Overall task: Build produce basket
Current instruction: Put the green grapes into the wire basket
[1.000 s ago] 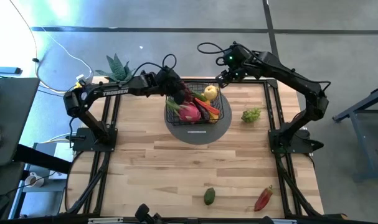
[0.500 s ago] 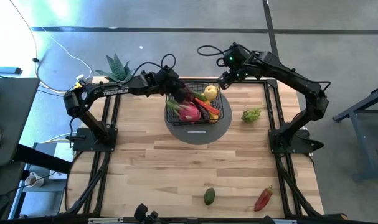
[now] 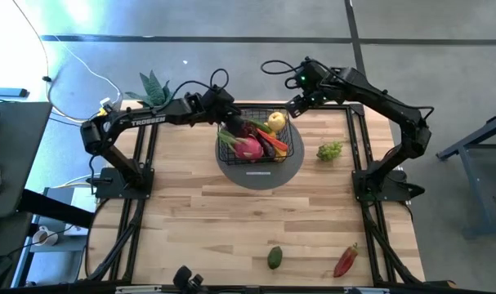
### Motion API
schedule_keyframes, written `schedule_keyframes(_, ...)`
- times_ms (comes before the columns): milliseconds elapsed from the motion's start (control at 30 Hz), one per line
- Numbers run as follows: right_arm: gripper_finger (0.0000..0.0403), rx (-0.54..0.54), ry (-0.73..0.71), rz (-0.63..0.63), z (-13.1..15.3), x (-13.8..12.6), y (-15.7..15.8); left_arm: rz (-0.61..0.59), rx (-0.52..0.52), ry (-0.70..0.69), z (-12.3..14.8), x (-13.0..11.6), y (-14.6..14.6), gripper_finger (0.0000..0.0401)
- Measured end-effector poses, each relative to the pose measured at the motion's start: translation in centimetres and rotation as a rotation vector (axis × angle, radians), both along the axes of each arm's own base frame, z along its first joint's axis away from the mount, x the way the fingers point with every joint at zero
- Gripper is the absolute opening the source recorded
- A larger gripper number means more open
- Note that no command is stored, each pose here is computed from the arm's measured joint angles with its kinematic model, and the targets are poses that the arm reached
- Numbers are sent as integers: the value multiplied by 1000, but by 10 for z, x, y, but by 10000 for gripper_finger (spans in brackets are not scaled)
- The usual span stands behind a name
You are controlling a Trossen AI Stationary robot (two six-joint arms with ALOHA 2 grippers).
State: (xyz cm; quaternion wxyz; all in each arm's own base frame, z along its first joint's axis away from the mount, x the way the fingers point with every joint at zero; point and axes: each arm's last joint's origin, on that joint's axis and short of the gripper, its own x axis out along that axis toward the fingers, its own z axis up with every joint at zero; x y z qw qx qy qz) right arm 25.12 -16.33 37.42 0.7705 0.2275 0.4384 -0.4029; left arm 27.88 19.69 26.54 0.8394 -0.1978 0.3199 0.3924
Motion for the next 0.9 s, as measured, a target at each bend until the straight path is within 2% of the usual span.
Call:
schedule_keyframes(433,181,180,-55,-170,-4,-4,7,-165,183,42,35,-27,4,197)
schedule_keyframes(600,181,224,-44,-236,-6,-8,9,-192,256,70,46,-39,6,197)
schedule_keyframes(900,181,284,15,-287,-8,-10,21,-195,317,98,56,-53,11,197)
